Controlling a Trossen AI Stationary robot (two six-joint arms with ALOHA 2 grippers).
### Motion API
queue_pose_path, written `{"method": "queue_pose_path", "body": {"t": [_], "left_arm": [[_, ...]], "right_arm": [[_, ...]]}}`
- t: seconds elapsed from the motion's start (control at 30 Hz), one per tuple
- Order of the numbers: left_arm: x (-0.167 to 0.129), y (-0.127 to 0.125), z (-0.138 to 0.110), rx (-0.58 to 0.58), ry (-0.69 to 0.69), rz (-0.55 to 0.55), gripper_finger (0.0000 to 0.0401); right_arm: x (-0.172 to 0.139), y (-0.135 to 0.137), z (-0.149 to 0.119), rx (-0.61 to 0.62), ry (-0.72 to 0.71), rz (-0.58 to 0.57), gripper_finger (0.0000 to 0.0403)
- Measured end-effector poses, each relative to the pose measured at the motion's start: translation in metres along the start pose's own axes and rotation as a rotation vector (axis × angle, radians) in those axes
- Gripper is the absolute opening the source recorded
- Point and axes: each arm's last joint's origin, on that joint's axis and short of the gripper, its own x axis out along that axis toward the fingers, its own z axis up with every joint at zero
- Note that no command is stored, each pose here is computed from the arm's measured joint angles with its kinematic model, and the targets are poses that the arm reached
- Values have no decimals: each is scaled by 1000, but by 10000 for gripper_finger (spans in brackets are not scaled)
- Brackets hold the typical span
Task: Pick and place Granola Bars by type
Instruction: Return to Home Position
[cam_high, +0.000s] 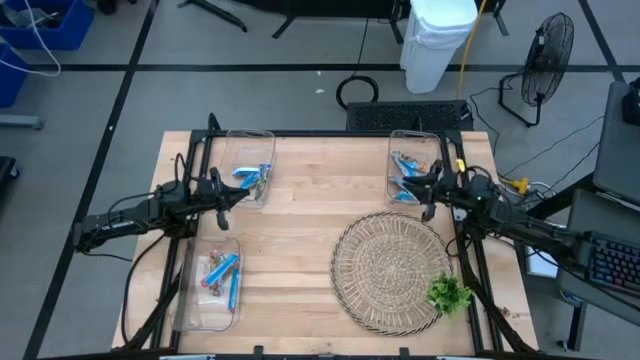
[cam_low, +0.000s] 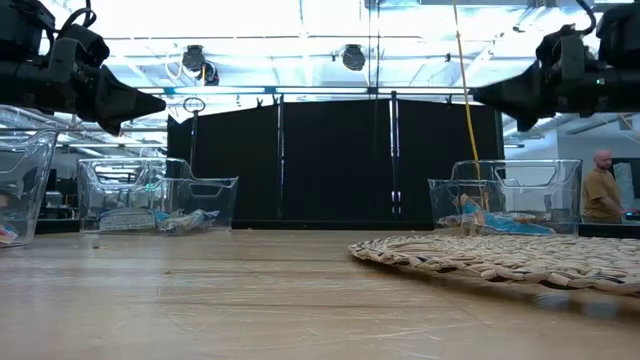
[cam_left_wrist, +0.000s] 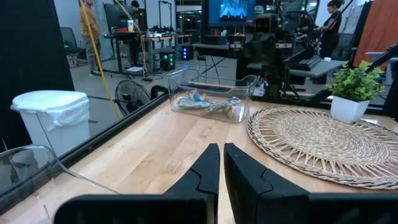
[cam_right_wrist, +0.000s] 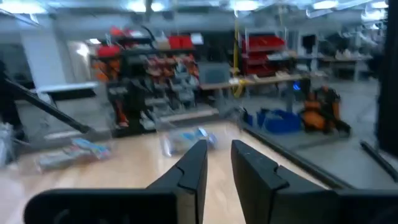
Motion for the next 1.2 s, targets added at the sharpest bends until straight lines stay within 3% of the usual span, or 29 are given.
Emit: {"method": "queue_pose_path", "body": {"t": [0.47,0.7,0.8,1.03,1.2], "left_arm": [[0,0,0,0,0,0,31],[0,0,0,0,0,0,31],[0,0,0,0,0,0,31],[0,0,0,0,0,0,31],[0,0,0,0,0,0,31]], "right_arm": [[-2,28,-3,46,53,491,61],[-4,43,-4,94,75,630,61],[-5,48,-4,106,76,624,61],[-4,55,-8,78,81,413,61],[-3,57,-13,21,122,350,60]]}}
